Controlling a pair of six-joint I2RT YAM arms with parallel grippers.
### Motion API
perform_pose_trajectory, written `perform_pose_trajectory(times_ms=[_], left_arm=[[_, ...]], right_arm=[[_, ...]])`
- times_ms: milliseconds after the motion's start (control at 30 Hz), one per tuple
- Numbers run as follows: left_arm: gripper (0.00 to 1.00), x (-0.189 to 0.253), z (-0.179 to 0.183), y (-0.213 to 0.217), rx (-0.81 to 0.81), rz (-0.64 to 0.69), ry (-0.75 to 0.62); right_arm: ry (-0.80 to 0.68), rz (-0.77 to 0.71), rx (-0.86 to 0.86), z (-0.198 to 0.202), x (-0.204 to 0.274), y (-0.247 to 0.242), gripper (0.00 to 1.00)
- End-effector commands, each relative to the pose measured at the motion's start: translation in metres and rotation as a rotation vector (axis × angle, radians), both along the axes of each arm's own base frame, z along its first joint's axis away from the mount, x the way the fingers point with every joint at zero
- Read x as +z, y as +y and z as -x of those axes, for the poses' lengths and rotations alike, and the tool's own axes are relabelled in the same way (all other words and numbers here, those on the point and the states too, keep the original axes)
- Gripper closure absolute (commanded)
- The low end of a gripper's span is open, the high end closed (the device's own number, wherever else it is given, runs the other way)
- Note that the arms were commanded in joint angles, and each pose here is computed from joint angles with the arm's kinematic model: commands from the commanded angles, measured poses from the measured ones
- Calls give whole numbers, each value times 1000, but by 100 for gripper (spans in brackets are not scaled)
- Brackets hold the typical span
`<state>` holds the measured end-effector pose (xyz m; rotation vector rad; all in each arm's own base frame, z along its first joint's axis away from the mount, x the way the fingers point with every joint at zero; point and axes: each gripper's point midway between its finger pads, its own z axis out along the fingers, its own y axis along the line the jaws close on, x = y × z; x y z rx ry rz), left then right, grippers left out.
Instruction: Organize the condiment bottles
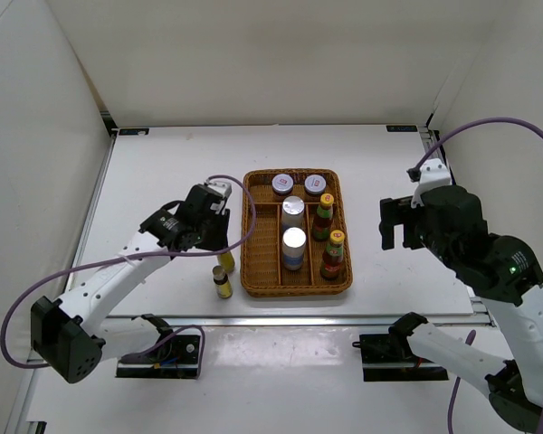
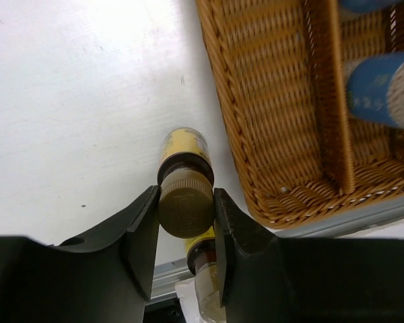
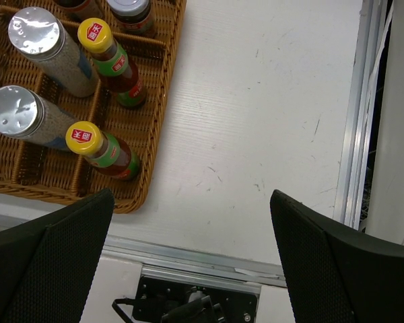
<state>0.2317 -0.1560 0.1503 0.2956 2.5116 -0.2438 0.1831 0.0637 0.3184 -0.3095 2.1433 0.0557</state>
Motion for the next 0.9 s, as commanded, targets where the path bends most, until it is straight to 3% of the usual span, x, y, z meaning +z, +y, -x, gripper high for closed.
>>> perform_pose_trajectory(times_ms=[0,133,267,367,533,833,867], left_arm=[[89,63,-29,-6,32,58,-189],[89,117,-56,-28,-20,95,-325],[89,135,-85,-57,-62,133,-390],[89,130,-101,-86,-118,173,-393],[89,86,-133,-109,-139,116,-340],[89,30,-142,-125,-136,74,-259],[78,32,-141,-130,-144,82,-268]], right_arm=[[-40,-13,-9,-3,7,-1,0],[-45,-2,-12,-5,10,-2,0],[-38,4,-12,-8,10,0,0],[-45,-2,-12,-8,13,0,0],[-49,9,-27,-3,13,-7,0],[-50,32,-54,4,8,-19,0],[-42,39,-54,3,5,-18,0]])
